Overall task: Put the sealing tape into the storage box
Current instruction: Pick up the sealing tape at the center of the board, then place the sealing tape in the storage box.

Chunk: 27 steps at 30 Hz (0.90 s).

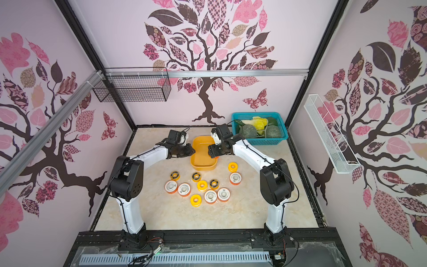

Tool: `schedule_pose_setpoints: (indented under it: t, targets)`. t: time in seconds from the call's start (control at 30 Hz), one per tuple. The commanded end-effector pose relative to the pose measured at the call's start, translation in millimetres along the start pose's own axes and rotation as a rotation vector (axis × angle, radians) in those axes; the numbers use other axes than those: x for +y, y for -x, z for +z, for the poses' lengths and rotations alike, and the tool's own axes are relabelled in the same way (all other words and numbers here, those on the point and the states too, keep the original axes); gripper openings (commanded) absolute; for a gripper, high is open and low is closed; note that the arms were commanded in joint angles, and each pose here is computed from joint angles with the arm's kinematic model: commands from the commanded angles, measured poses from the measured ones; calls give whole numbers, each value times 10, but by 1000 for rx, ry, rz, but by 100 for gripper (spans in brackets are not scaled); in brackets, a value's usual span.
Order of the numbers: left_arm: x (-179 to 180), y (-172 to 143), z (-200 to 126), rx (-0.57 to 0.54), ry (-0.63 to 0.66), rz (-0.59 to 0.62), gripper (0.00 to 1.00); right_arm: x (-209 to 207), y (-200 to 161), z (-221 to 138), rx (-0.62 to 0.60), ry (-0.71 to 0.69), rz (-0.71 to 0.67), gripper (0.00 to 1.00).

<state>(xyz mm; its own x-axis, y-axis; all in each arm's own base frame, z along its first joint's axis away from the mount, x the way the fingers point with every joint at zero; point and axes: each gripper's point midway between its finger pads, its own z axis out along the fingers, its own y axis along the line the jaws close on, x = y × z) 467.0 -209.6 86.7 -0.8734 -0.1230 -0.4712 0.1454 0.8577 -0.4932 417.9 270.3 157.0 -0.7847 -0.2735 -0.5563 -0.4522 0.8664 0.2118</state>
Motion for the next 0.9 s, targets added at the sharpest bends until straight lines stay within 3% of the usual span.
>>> schedule_pose_setpoints:
  t: [0.0, 0.1, 0.43, 0.7, 0.87]
  targets:
    - [71, -44, 51, 18, 36, 7, 21, -1, 111, 20, -6, -3, -19, 73]
    - [91, -53, 16, 17, 56, 17, 22, 1, 130, 62, 6, -3, -22, 73]
    - [-306, 190, -352, -48, -53, 46, 31, 4, 64, 157, 29, 12, -13, 73]
    - [222, 259, -459, -110, 253, 107, 42, 32, 79, 98, 20, 19, -16, 73]
    - [270, 127, -226, -6, 236, 157, 44, 28, 83, 84, 17, 18, -16, 73]
